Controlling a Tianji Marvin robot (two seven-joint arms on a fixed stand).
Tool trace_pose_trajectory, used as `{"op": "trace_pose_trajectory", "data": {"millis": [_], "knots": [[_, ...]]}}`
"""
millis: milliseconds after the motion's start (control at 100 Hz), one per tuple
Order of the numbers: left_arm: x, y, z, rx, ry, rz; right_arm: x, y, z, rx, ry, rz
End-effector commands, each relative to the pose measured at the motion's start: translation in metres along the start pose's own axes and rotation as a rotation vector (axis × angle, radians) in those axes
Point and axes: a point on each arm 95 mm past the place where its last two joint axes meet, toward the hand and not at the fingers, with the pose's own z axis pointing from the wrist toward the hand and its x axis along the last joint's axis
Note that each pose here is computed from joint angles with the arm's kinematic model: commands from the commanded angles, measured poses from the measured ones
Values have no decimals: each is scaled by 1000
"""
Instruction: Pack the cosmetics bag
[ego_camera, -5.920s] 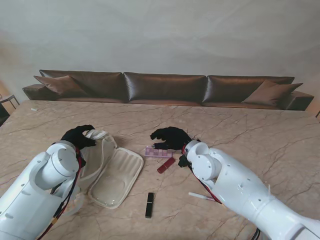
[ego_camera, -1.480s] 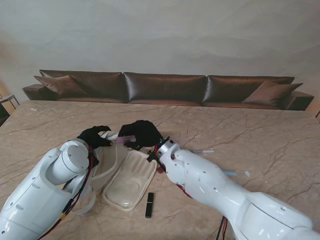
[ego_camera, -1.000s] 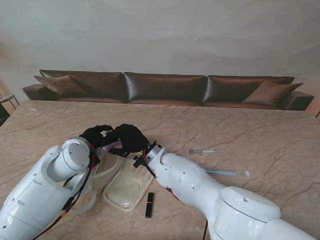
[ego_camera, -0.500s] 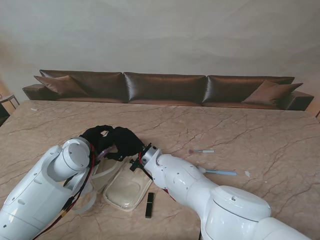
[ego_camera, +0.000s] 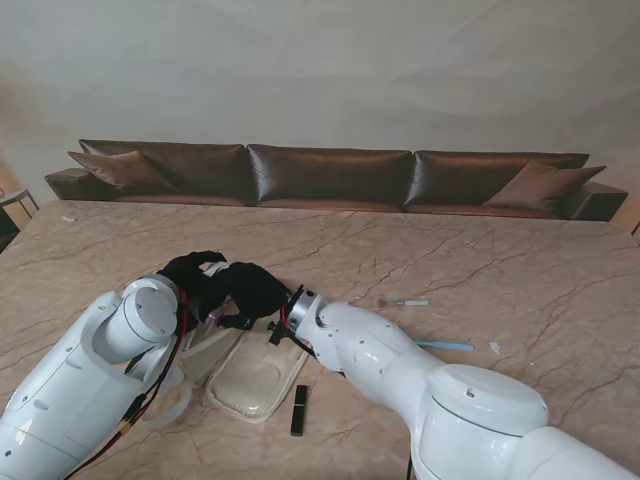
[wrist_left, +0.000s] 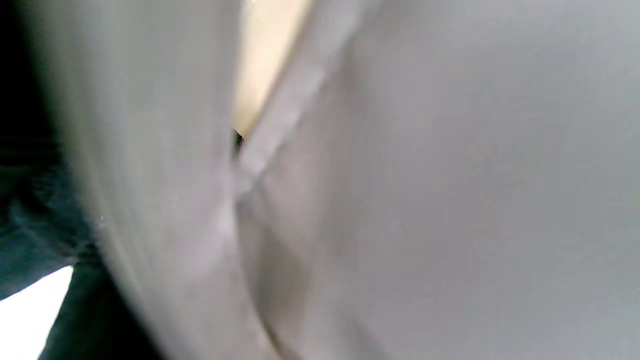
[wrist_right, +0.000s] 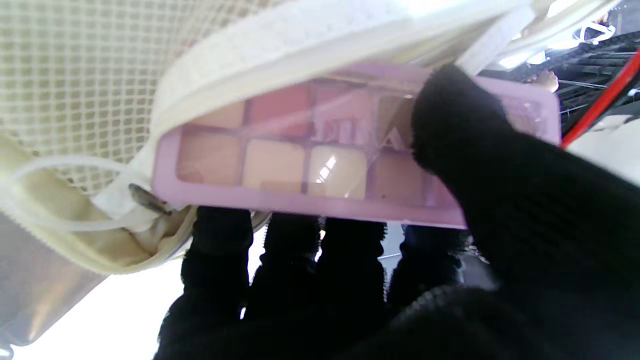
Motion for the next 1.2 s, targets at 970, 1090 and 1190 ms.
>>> {"op": "trace_pose_trajectory", "data": {"millis": [970,1090,1190], "knots": [[-2,9,-4,-20,-12,-20,-12,73,-87,81,-255,-180],[-2,9,-5,-15,-12,-23,-19,75,-120,152,-346,-208],[-2,9,-5,-14,-13,-24,-23,72,-145,218,-412,-219]]}}
